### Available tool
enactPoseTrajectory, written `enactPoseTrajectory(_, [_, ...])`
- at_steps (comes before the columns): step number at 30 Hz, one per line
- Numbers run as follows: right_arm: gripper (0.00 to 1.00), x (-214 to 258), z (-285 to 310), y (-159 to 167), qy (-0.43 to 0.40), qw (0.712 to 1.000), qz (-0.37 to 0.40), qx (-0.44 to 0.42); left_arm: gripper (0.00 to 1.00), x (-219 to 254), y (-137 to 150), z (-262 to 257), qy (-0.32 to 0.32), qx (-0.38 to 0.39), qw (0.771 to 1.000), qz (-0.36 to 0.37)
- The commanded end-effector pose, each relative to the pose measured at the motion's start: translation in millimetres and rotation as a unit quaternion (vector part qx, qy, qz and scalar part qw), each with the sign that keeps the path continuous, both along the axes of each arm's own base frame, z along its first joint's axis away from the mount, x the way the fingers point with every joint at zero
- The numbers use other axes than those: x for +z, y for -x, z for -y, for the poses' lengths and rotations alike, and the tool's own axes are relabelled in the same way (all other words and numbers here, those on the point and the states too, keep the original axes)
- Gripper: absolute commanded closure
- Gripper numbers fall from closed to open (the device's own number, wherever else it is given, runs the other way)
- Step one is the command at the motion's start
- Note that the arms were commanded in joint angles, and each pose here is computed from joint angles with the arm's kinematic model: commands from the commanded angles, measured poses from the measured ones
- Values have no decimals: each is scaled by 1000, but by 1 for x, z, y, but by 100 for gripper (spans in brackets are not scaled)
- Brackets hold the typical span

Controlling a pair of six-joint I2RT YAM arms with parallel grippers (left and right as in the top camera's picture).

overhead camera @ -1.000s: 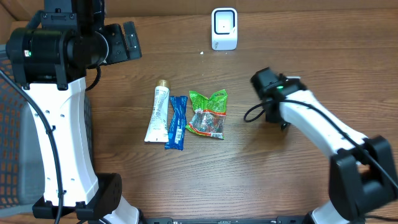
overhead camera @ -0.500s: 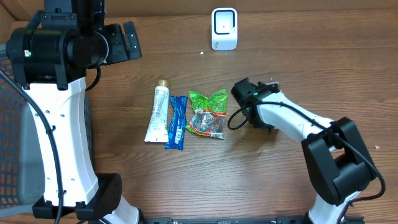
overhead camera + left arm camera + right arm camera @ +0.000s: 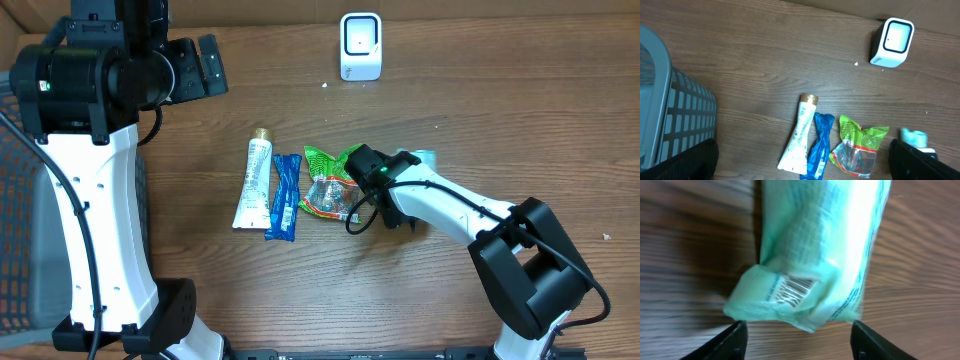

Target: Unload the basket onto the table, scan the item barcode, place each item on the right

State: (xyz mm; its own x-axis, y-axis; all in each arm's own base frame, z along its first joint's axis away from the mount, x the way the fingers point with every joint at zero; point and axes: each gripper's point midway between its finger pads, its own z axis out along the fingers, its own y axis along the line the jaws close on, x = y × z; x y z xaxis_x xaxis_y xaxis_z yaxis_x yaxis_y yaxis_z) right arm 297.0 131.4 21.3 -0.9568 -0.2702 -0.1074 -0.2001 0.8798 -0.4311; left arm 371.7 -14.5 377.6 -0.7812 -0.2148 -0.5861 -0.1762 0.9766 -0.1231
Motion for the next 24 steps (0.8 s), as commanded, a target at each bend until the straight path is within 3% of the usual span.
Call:
enactPoseTrajectory(1, [40, -4, -27, 5, -65, 997, -35, 19, 0, 0, 0, -1, 0, 8, 1000, 1])
enactPoseTrajectory(10, [44, 59, -53, -30, -225, 973, -14, -47, 0, 0, 0, -1, 0, 8, 1000, 1])
enactPoseTrajectory(16, [39, 79, -30, -71, -305, 948, 20, -85, 0, 0, 0, -1, 0, 8, 1000, 1])
enactPoseTrajectory(19, [38, 79, -36, -83, -341, 940, 18, 9, 0, 0, 0, -1, 0, 8, 1000, 1])
enactPoseTrajectory(22, [18, 72, -43, -93, -351, 927, 16, 133, 0, 0, 0, -1, 0, 8, 1000, 1])
enactPoseTrajectory(24, [16, 64, -40, -99, -332, 924, 16, 188, 0, 0, 0, -1, 0, 8, 1000, 1])
